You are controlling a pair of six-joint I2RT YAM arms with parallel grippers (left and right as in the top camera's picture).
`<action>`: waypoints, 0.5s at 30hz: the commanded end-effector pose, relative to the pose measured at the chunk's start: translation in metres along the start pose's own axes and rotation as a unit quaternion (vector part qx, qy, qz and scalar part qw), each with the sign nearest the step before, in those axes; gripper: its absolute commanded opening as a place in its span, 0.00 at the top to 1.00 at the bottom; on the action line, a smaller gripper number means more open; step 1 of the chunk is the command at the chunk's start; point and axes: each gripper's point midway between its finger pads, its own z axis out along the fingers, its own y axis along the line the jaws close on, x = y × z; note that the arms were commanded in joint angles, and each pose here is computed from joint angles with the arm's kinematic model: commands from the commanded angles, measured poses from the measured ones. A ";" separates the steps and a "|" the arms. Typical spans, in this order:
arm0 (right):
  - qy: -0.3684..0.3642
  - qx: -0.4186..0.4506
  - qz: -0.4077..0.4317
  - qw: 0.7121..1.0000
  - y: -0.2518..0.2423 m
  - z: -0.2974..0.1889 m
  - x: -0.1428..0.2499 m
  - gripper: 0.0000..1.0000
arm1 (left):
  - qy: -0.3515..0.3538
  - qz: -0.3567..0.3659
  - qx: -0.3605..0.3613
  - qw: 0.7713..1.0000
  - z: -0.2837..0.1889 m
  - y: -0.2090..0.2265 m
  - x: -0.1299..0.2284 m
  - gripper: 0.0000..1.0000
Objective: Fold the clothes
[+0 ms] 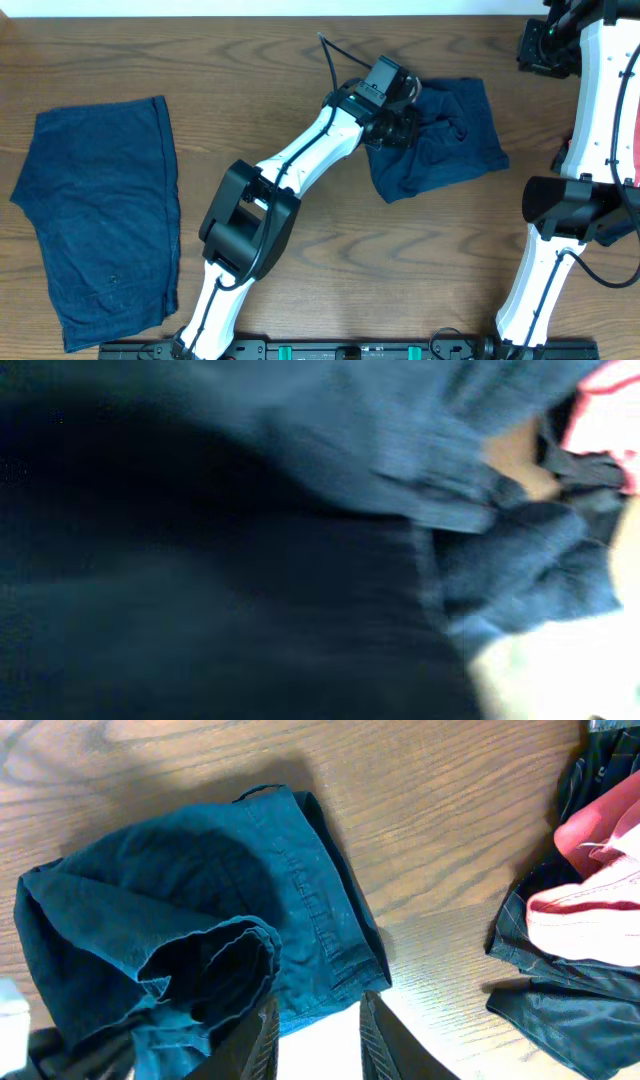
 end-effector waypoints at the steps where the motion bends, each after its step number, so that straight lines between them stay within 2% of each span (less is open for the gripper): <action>1: -0.010 0.001 0.001 1.000 0.002 -0.008 -0.001 0.75 | 0.006 0.016 0.054 0.998 -0.011 -0.037 0.000 0.90; 5: -0.010 0.001 0.001 1.000 0.002 -0.008 -0.001 0.75 | -0.027 0.024 0.015 0.999 -0.010 -0.026 -0.013 0.90; 10: -0.010 0.000 0.001 1.000 0.002 -0.008 -0.001 0.75 | -0.103 0.028 -0.034 0.994 -0.020 -0.002 -0.050 0.85; 12: -0.010 0.000 -0.001 1.000 0.002 -0.008 -0.001 0.74 | -0.115 0.029 -0.033 0.992 -0.023 -0.001 -0.057 0.86; 15: -0.012 0.000 -0.001 1.000 0.002 -0.008 -0.002 0.74 | -0.085 0.032 0.009 0.996 -0.019 -0.016 -0.044 0.85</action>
